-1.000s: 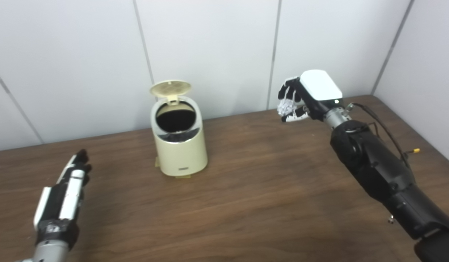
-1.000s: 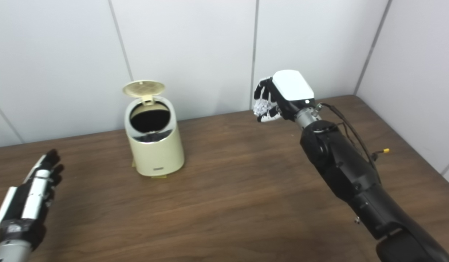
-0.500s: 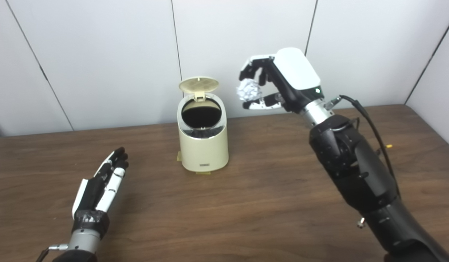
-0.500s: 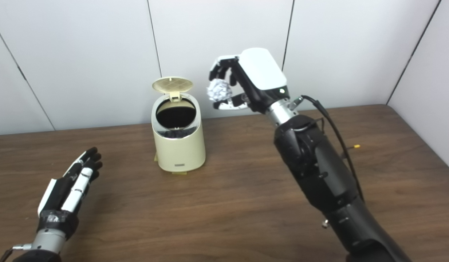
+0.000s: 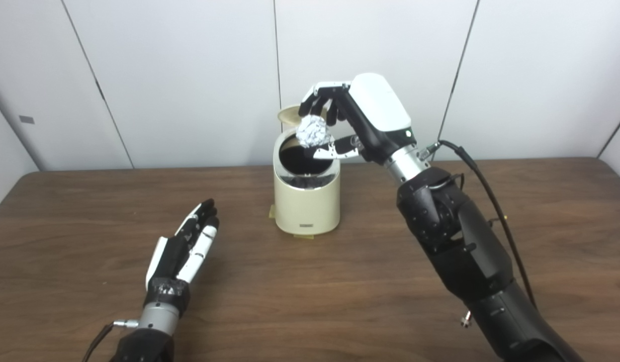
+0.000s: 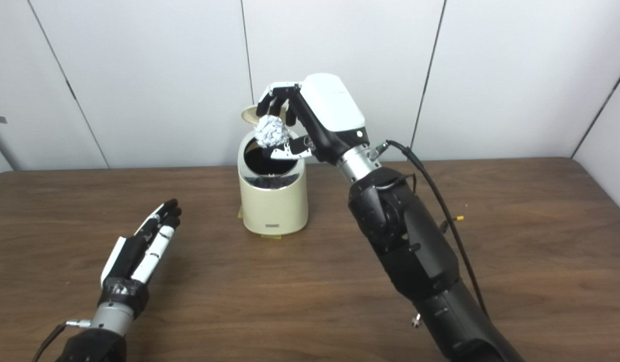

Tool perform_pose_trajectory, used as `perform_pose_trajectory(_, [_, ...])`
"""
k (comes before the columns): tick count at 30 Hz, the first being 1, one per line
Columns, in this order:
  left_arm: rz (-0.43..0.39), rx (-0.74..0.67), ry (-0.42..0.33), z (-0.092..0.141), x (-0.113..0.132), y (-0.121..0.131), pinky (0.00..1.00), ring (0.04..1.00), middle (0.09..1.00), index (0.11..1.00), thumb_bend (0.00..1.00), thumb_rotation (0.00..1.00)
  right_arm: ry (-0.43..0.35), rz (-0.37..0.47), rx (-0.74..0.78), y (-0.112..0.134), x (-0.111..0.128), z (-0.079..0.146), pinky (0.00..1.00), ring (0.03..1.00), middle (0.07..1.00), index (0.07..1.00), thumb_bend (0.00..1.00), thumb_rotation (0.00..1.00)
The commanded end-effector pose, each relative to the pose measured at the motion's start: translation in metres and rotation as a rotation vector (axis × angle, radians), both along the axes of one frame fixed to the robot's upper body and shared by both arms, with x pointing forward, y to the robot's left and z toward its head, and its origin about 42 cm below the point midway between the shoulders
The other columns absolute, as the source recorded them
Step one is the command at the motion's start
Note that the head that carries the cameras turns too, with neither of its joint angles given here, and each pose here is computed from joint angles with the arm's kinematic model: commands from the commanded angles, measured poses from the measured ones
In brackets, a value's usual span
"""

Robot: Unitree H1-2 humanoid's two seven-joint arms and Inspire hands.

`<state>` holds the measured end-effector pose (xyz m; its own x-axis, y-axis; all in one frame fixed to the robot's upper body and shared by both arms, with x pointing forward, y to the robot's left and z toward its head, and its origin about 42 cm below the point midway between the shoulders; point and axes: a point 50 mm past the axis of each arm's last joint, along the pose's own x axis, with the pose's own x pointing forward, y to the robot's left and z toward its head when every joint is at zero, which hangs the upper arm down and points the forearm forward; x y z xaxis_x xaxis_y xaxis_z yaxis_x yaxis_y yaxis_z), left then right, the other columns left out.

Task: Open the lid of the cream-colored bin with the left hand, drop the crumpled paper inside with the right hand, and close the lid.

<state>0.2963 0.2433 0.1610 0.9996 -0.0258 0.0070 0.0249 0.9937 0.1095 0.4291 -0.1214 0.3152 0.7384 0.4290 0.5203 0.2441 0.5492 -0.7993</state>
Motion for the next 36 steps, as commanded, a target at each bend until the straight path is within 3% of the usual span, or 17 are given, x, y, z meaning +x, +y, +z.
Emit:
perform_pose_trajectory(1, [-0.005, 0.005, -0.061, 0.014, 0.004, -0.004, 1.00, 0.957, 0.936, 0.955, 0.48, 0.70, -0.098, 0.044, 0.034, 0.011, 0.001, 0.025, 0.33, 0.380, 0.507, 0.539, 0.51, 0.00])
perform_pose_trajectory(16, [0.008, -0.001, -0.066, 0.016, 0.003, -0.002, 1.00, 0.949, 0.932, 0.958, 0.48, 0.71, -0.052, 0.036, 0.013, 0.039, 0.017, 0.000, 0.34, 0.381, 0.508, 0.532, 0.51, 0.00])
perform_pose_trajectory(23, [0.003, -0.001, -0.077, 0.016, 0.003, 0.000, 0.99, 0.937, 0.929, 0.968, 0.49, 0.72, -0.020, -0.003, 0.001, 0.039, 0.031, -0.021, 0.34, 0.379, 0.504, 0.531, 0.51, 0.00])
perform_pose_trajectory(36, [-0.005, 0.003, -0.085, 0.015, 0.001, 0.000, 1.00, 0.941, 0.935, 0.973, 0.49, 0.72, -0.032, -0.055, -0.014, 0.029, 0.038, -0.022, 0.35, 0.379, 0.502, 0.530, 0.51, 0.00])
